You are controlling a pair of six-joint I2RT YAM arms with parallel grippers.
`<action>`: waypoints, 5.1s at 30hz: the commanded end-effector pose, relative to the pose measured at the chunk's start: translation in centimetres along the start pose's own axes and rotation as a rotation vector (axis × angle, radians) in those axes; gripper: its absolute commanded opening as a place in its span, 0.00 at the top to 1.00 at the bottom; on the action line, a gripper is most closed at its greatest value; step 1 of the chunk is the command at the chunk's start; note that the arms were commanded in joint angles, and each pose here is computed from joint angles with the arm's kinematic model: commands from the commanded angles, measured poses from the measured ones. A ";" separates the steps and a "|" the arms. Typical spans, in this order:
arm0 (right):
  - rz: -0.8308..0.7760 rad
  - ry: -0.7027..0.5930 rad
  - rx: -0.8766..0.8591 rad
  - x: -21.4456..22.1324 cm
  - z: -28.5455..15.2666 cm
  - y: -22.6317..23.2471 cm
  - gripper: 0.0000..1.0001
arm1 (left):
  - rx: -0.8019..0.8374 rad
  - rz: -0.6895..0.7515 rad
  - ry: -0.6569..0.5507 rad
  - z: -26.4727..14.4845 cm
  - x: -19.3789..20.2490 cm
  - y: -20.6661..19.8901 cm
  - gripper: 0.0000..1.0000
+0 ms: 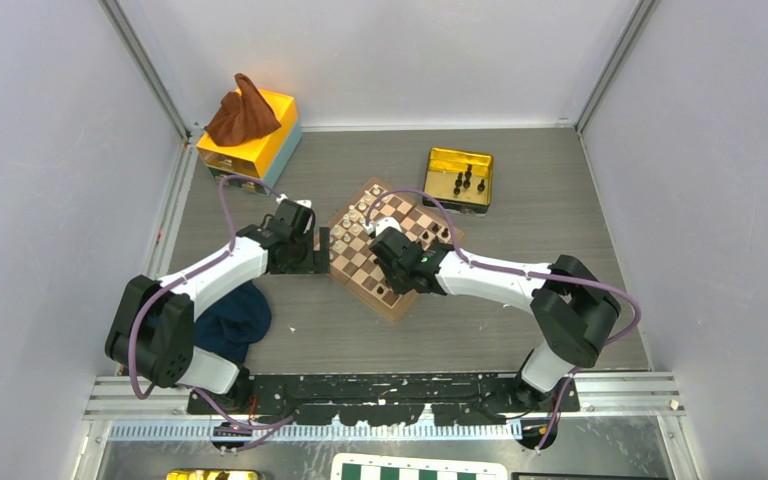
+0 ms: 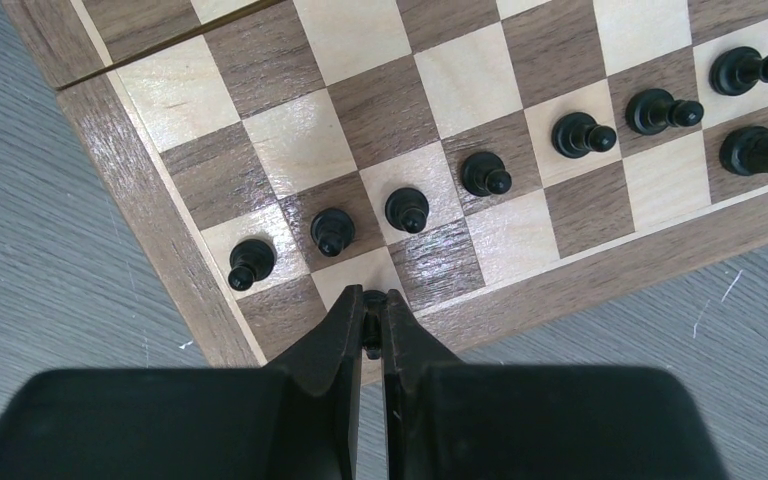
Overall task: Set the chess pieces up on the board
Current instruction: Place the chess piece on the chessboard, then pick up the chess piece from the storage box.
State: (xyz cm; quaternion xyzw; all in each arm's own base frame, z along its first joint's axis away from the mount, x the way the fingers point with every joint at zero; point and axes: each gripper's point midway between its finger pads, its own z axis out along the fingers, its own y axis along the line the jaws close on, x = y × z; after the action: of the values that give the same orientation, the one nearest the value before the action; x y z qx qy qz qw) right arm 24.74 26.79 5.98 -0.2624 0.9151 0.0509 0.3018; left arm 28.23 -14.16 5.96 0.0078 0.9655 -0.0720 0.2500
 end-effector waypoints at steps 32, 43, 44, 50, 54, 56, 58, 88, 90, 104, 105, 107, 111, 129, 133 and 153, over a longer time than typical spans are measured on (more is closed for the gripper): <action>0.010 -0.046 -0.021 -2.3 -1.3 0.7 0.70 | 0.028 -0.002 -0.052 -0.7 -1.3 -1.1 0.12; 0.017 -0.078 -0.027 -3.9 -3.0 0.6 0.69 | 0.028 -0.002 -0.053 -0.7 -1.3 -1.1 0.12; 0.014 -0.081 -0.032 -4.1 -3.3 0.7 0.69 | 0.028 -0.002 -0.052 -0.7 -1.3 -1.1 0.12; 0.007 -0.113 -0.044 -6.0 -5.7 1.0 0.69 | 0.027 0.000 -0.053 -0.7 -1.3 -1.1 0.12; 0.018 -0.156 -0.037 -7.6 -7.5 0.7 0.66 | 0.024 0.002 -0.053 -0.8 -1.3 -1.0 0.12; 0.029 -0.184 -0.015 -8.6 -8.3 0.3 0.64 | 0.021 0.001 -0.055 -0.8 -1.4 -1.0 0.12; 0.040 -0.217 0.016 -9.9 -9.0 -0.3 0.61 | 0.019 0.001 -0.057 -0.8 -1.4 -0.9 0.12; 0.476 -0.079 0.423 -16.8 5.1 -25.0 0.53 | -0.045 0.020 -0.067 -1.2 -1.3 0.4 0.10; 0.492 -0.064 0.425 -16.4 6.0 -25.5 0.53 | -0.046 0.022 -0.067 -1.2 -1.3 0.5 0.10; 0.549 -0.023 0.441 -15.0 8.3 -27.9 0.53 | -0.059 0.028 -0.068 -1.3 -1.2 0.8 0.10; 0.552 -0.024 0.441 -15.0 8.3 -28.0 0.53 | -0.059 0.028 -0.069 -1.3 -1.2 0.8 0.10; 0.554 -0.023 0.442 -15.0 8.4 -28.2 0.53 | -0.060 0.027 -0.067 -1.3 -1.2 0.8 0.10; 0.557 -0.014 0.441 -14.8 8.8 -28.4 0.53 | -0.059 0.028 -0.067 -1.5 -1.2 0.8 0.10; 0.582 0.004 0.424 -14.1 10.2 -29.2 0.53 | -0.055 0.026 -0.106 -2.5 -1.6 1.0 0.10; 0.584 0.005 0.418 -14.2 10.5 -29.2 0.55 | -0.058 0.026 -0.134 -2.9 -2.0 1.1 0.10; 0.597 0.024 0.400 -13.6 11.4 -29.3 0.61 | -0.111 0.022 -0.321 -6.4 -4.6 2.8 0.07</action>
State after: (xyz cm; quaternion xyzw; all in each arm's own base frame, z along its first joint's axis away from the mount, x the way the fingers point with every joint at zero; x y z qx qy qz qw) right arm 53.73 10.64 4.41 0.0685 0.9555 -0.0584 0.2808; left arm 28.31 -10.86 11.36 -0.0024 0.9336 -0.0228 0.3577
